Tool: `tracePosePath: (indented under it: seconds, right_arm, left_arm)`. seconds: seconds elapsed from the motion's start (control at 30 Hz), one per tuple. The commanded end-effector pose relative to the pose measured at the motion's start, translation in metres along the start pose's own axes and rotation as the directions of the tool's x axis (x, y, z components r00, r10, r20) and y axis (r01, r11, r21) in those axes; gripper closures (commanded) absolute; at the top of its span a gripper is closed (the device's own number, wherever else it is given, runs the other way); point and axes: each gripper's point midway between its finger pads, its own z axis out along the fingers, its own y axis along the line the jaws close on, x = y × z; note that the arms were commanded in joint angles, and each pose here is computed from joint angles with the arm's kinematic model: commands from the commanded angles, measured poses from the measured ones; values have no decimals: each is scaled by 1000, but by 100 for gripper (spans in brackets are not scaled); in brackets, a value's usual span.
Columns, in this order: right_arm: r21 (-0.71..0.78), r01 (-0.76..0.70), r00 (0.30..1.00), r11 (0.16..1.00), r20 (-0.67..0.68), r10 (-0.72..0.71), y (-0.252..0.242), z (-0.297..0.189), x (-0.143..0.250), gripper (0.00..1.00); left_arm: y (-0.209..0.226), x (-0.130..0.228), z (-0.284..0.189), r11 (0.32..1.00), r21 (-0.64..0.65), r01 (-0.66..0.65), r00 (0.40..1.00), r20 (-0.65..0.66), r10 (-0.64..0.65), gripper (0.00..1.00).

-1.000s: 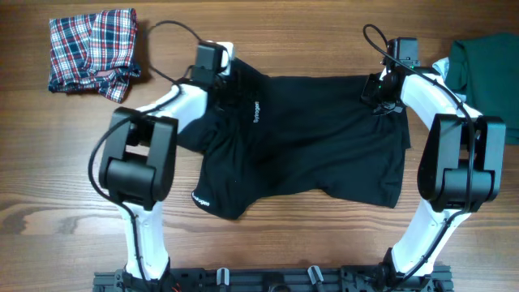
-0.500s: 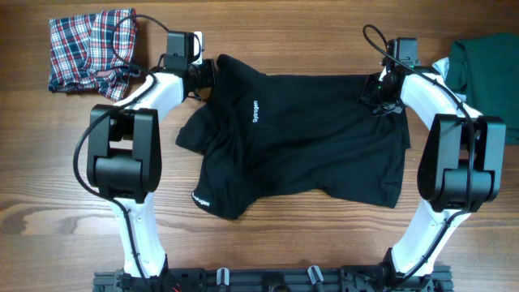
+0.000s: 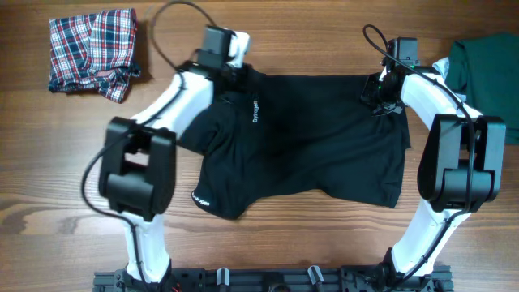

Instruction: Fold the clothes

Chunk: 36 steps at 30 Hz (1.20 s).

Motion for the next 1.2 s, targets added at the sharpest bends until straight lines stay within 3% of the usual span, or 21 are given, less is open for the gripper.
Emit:
tracePosePath:
  seconds: [0.0, 0.23, 0.43, 0.87, 1.17]
  right_arm:
    - [-4, -1, 983, 1000, -183, 0, -1, 35, 56, 96]
    - [-3, -1, 983, 1000, -183, 0, -1, 35, 56, 96]
    - [-2, 0, 982, 1000, -187, -1, -2, 35, 57, 96]
    - [6, 2, 980, 1000, -199, -1, -3, 34, 60, 96]
    - [49, 43, 994, 998, -98, -38, -8, 35, 34, 96]
  left_arm:
    - [0, 31, 35, 998, -37, -42, 996, -86, 38, 96]
    - [10, 68, 66, 998, -46, -32, 984, -176, 23, 96]
    - [44, 85, 85, 983, -176, -41, 980, -198, 5, 96]
    - [175, 107, 76, 923, -357, 144, 961, -171, -217, 96]
    - [172, 94, 75, 926, -352, 140, 966, -155, -205, 91]
